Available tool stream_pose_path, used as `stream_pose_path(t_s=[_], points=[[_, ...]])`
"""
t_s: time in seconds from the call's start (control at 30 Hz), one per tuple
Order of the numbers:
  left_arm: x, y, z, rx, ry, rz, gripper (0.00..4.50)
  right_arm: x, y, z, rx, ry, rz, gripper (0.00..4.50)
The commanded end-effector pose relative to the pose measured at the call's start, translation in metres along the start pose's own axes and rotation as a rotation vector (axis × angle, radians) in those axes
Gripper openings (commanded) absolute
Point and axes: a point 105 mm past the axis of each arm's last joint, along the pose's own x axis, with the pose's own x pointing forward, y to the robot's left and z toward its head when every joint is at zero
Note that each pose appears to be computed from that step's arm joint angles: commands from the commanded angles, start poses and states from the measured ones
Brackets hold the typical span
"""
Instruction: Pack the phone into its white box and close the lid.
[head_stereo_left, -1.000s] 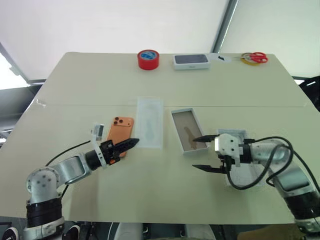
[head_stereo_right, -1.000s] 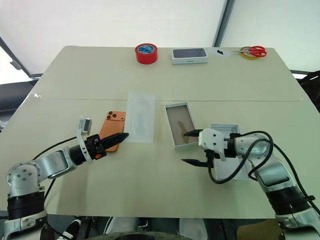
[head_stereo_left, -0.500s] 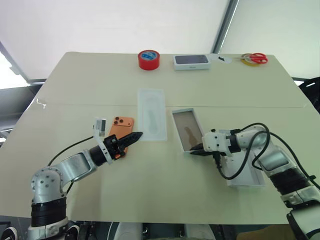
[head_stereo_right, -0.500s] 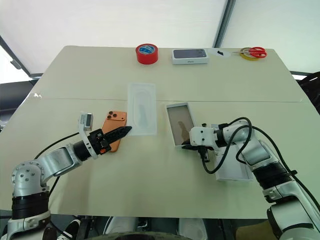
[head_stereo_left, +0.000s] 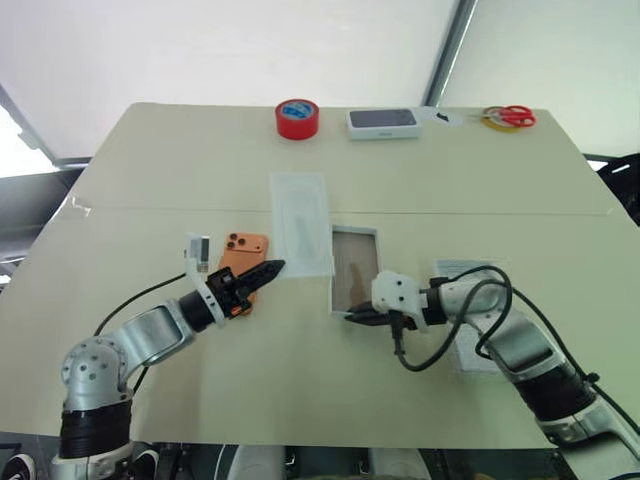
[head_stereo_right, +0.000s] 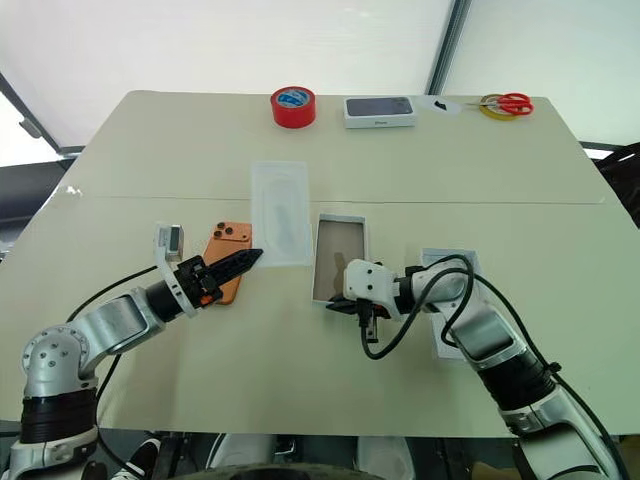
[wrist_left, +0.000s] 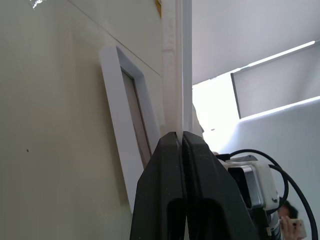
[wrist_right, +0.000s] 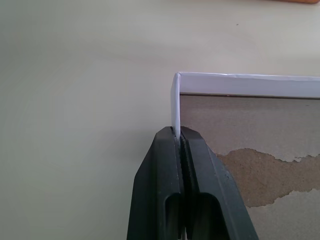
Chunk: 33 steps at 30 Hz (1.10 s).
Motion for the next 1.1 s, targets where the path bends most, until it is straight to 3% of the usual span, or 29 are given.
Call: stream_pose_path(t_s=[0.03, 0.07, 0.2, 0.57, 0.67, 0.87, 1.1], points=[[0.005, -0.011, -0.001, 0.012, -0.001, -0.049, 0.0, -0.004, -0.001, 0.02, 0.014, -0.073, 0.001, 0.61], [0.005, -0.011, -0.002, 0.006, -0.002, -0.051, 0.0, -0.005, 0.0, 0.022, 0.021, -0.084, 0.007, 0.92], [0.01, -0.008, -0.009, 0.007, 0.024, -0.043, 0.0, -0.023, -0.011, 0.025, 0.006, -0.093, -0.061, 2.91], [0.03, 0.004, -0.038, -0.032, 0.128, -0.044, 0.0, -0.102, -0.049, -0.039, 0.003, 0.122, -0.236, 2.91], [0.036, 0.013, -0.047, -0.028, 0.151, -0.022, 0.0, -0.11, -0.063, -0.034, -0.017, 0.082, -0.301, 2.91], [0.035, 0.016, -0.056, -0.063, 0.181, -0.028, 0.0, -0.11, -0.062, -0.027, -0.023, 0.042, -0.306, 2.91], [0.038, 0.012, -0.055, -0.057, 0.214, -0.044, 3.44, -0.107, -0.063, -0.027, -0.03, 0.039, -0.309, 2.97]])
